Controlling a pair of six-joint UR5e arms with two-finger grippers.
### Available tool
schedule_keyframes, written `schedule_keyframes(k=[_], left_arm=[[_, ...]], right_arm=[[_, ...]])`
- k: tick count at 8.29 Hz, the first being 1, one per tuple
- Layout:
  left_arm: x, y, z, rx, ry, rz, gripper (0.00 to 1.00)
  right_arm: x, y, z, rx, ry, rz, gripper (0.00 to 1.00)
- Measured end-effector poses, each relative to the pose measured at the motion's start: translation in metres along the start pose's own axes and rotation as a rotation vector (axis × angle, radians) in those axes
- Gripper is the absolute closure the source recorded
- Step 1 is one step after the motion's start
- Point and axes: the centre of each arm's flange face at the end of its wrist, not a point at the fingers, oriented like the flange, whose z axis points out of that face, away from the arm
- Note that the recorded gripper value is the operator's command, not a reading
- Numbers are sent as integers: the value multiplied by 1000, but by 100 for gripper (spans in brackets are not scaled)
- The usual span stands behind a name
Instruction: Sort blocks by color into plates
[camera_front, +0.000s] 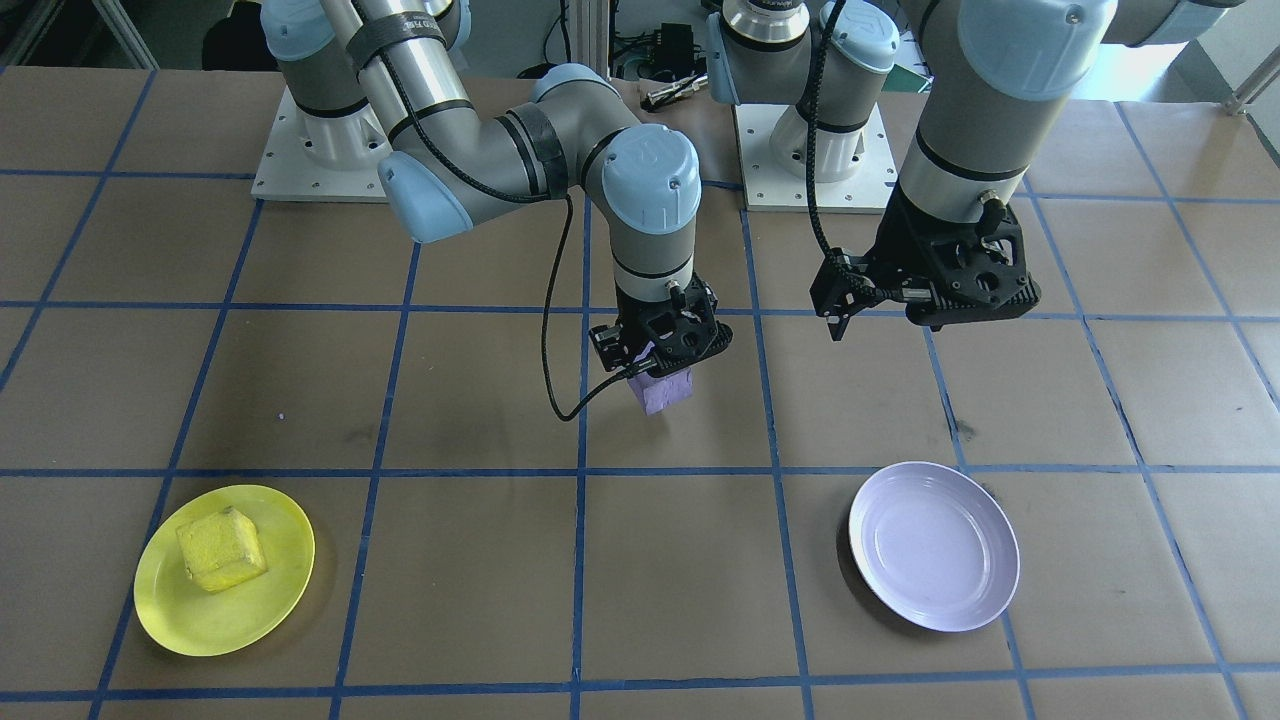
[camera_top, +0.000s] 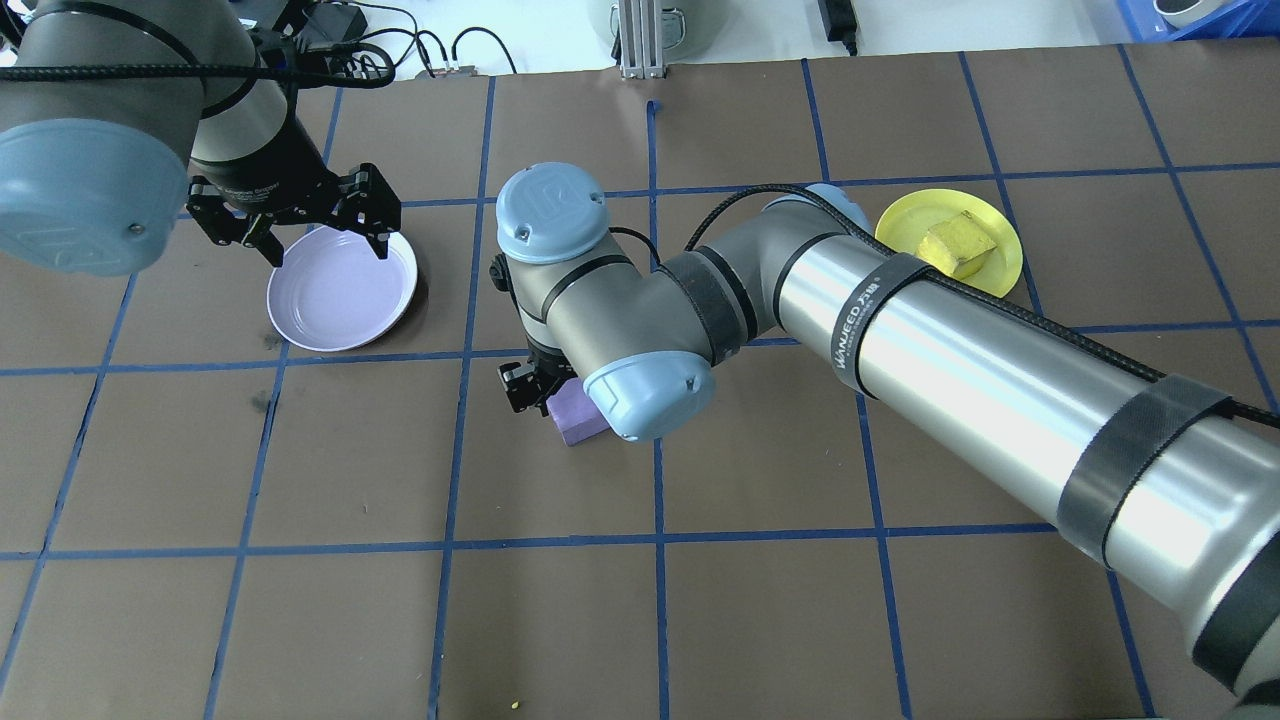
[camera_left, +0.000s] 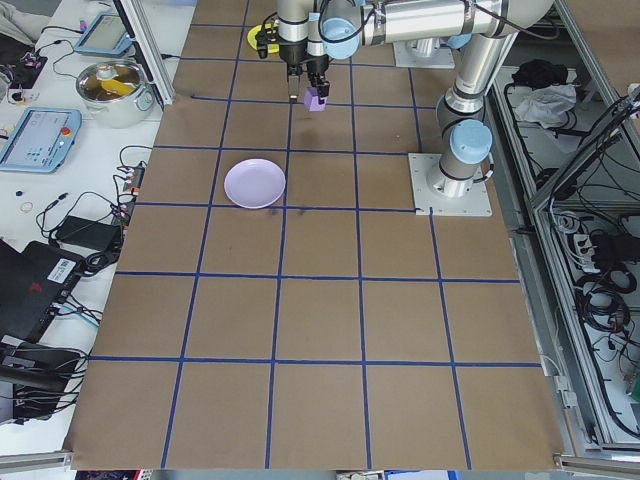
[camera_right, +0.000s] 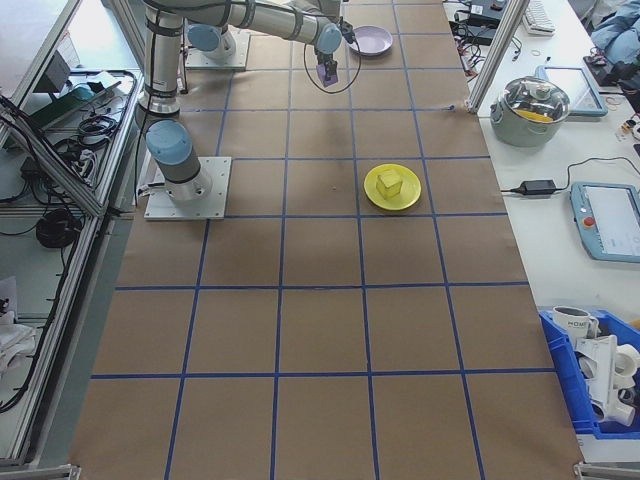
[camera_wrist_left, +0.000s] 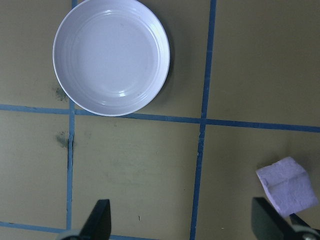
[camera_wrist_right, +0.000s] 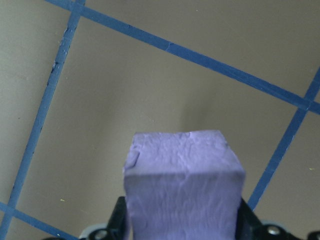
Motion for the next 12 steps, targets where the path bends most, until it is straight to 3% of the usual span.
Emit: schedule_keyframes(k=[2,4,5,7,10,12], left_arm=[[-6,-1,1,-7,-1,-10,0],[-5,-1,2,-13,-1,-21,0],[0,-1,5,-21,10,-55,0],[31,6,10,-41,73,-30,0],[71,27,39,-85,99,380,0],[77,39,67,-134,114,574,0]], right_arm=[[20,1,-26,5,45,26,0],[83,12,-86,-13,68,126,0],[122,25,-118,-30,73,195,0],[197,65,-178,-73,75,332,0],[255,131,-245,-93,91,468,0],[253,155,-266,-74,107,481,0]])
